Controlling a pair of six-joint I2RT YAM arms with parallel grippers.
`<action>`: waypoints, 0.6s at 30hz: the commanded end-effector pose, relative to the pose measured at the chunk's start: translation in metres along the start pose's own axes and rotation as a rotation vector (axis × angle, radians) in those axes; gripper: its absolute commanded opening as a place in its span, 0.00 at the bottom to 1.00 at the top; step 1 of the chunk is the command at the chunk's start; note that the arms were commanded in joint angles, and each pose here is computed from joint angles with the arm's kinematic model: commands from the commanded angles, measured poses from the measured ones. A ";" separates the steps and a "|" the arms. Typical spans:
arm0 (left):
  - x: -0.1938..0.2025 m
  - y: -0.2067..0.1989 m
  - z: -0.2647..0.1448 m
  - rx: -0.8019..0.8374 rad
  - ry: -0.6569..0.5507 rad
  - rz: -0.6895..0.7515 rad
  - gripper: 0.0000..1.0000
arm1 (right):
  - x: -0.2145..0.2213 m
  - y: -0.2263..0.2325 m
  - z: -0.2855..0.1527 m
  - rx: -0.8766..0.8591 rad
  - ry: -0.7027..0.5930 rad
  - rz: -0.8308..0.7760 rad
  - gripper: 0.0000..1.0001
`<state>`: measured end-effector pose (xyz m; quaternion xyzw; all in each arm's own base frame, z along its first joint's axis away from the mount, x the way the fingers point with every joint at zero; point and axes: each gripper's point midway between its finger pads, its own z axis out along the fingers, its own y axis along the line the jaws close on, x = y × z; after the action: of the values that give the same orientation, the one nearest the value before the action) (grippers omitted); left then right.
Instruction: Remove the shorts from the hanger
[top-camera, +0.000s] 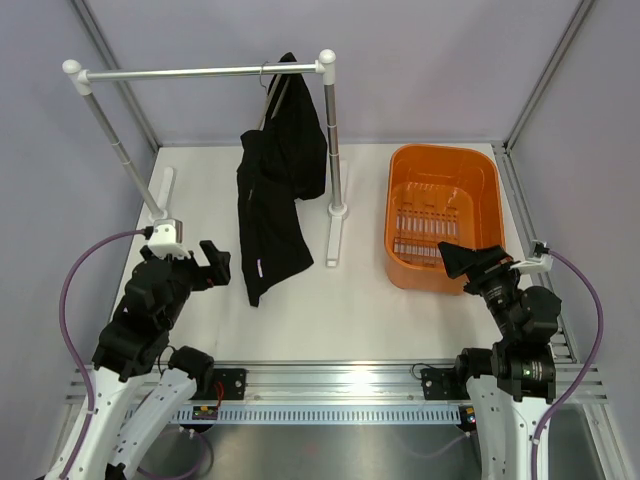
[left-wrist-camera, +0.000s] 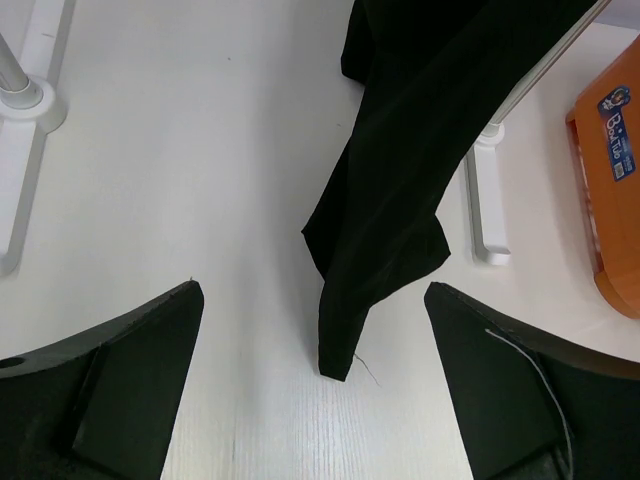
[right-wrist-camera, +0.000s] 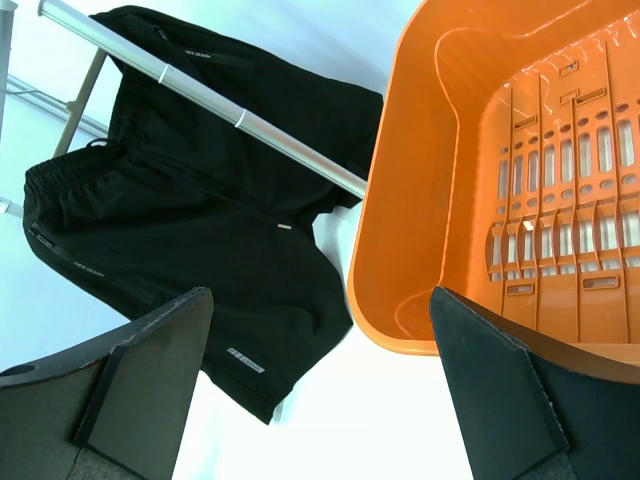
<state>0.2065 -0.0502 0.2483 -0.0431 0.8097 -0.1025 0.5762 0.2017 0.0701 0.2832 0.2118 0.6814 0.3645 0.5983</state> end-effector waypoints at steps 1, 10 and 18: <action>-0.008 -0.001 0.003 -0.003 -0.030 -0.012 0.99 | -0.010 0.019 -0.002 -0.060 -0.019 -0.009 0.99; -0.024 -0.020 -0.005 0.106 -0.071 0.001 0.99 | -0.014 0.017 -0.007 -0.031 -0.037 -0.037 0.99; -0.126 -0.068 -0.028 0.265 -0.229 -0.063 0.99 | -0.015 0.023 -0.013 -0.049 -0.043 -0.050 0.99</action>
<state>0.2091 -0.0738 0.3220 -0.0147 0.7687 -0.1721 0.6158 0.1963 0.0686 0.2944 0.2050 0.6775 0.3575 0.6092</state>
